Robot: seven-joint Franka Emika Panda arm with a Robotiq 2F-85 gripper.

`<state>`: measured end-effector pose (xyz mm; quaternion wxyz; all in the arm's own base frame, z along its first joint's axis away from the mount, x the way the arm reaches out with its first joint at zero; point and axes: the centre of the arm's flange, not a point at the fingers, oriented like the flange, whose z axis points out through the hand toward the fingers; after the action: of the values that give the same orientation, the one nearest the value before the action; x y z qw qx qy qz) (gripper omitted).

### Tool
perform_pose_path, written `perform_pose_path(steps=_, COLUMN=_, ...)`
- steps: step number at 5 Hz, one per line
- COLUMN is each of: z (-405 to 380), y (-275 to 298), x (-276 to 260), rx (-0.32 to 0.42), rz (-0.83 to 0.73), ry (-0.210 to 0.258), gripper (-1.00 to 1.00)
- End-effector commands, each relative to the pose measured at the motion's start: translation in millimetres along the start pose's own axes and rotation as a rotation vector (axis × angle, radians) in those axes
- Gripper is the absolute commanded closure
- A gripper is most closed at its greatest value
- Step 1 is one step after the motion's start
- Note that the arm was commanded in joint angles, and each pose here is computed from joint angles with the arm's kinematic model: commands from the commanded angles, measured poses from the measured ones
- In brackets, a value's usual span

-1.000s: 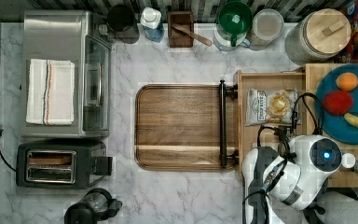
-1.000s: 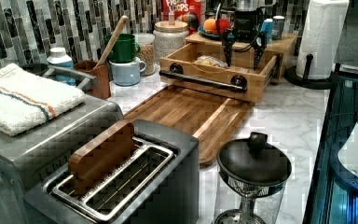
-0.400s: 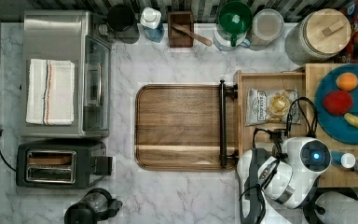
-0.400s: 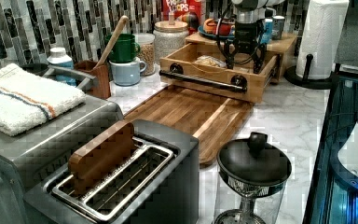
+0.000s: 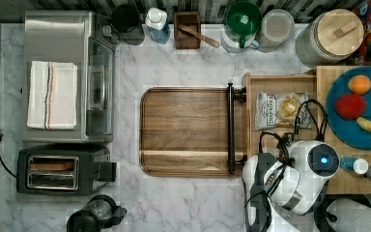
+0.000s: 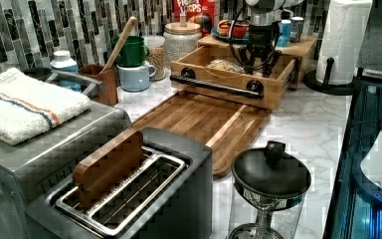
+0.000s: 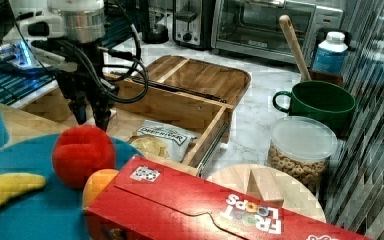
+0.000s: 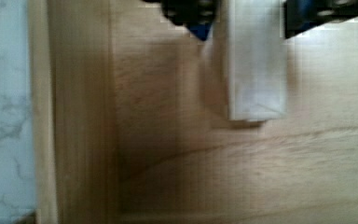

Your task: Pick up the butter.

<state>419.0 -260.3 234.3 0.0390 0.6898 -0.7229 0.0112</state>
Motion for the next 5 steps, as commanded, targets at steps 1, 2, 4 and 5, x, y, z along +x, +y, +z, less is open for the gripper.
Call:
perform_pose_path(steps=1, z=-27, y=-22, x=-28, rx=0.033, rz=0.003, ry=0.037, gripper=1.0)
perform_pose_path(steps=2, z=-44, y=-26, x=-23, rx=0.024, rz=-0.049, ry=0.063, gripper=1.0)
perform_pose_path(steps=4, z=-78, y=-40, x=-17, rx=0.034, rz=-0.114, ry=0.103, gripper=1.0)
perform_pose_path(steps=5, z=-99, y=-52, x=-17, rx=0.07, rz=-0.151, ry=0.141, gripper=1.0)
